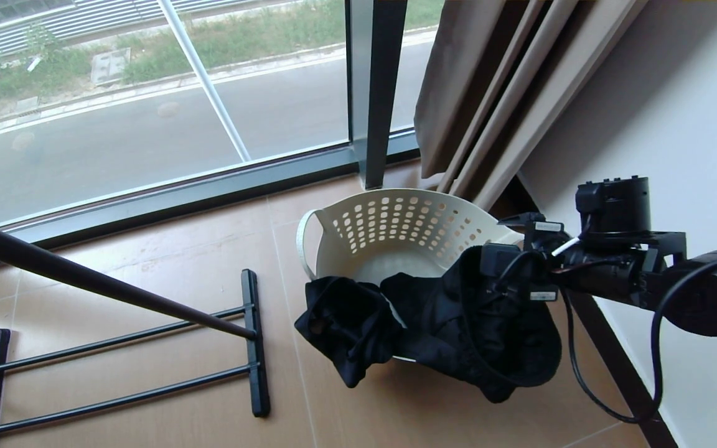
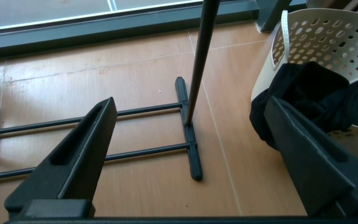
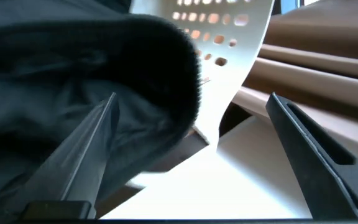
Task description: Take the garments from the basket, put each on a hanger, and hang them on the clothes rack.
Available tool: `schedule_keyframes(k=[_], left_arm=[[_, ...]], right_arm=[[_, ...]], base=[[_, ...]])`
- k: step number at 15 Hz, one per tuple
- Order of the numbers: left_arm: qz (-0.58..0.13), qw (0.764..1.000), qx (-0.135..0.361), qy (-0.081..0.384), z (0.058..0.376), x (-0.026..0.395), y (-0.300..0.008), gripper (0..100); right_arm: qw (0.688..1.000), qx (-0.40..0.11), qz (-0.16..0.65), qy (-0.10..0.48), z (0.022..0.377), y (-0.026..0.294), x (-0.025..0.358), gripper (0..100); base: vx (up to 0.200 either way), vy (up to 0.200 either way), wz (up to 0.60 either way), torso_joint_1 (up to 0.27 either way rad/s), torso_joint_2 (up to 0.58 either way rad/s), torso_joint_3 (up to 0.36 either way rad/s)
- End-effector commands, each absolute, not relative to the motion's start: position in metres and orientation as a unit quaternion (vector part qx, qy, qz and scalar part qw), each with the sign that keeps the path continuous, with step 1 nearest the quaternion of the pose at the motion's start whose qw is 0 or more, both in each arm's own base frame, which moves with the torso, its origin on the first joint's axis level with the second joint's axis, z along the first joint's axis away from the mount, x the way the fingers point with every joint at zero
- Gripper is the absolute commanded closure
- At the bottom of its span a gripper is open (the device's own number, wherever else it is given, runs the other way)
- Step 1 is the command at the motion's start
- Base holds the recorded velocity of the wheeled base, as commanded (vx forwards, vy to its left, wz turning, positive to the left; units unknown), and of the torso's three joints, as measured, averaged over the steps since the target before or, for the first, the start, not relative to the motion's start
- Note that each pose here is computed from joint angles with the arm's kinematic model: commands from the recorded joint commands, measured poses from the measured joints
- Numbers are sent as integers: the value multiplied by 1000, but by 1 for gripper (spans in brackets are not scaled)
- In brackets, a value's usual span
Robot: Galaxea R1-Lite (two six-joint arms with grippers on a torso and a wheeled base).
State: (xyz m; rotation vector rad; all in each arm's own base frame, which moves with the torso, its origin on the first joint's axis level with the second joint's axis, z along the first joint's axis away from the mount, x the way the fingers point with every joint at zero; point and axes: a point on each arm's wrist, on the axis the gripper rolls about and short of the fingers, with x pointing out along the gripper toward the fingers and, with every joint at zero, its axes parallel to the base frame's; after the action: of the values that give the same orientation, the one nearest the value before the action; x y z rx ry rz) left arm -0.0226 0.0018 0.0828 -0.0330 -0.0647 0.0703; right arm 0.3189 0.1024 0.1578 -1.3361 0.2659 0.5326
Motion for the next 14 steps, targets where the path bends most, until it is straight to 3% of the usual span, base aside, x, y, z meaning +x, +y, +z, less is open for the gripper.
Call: schedule_keyframes(k=[1,10,11,14], left_arm=[[36,999,-17,-33,83,-23,2,0],[35,999,-17,-33,83,-23,2,0],[36,999,-17,-33,83,-23,2,0],[35,999,-17,-33,83,-23,2,0]], right_arm=[[739,-614,243,137,140,107,350,0],[746,-620,209,127,140,100,396,0],[746,-619,209,127,140,100,396,100],[746,-619,210,129,140,100,394,100]], base=[[0,0,0,0,0,0],[0,0,0,0,0,0],[0,0,0,0,0,0],[0,0,0,0,0,0]])
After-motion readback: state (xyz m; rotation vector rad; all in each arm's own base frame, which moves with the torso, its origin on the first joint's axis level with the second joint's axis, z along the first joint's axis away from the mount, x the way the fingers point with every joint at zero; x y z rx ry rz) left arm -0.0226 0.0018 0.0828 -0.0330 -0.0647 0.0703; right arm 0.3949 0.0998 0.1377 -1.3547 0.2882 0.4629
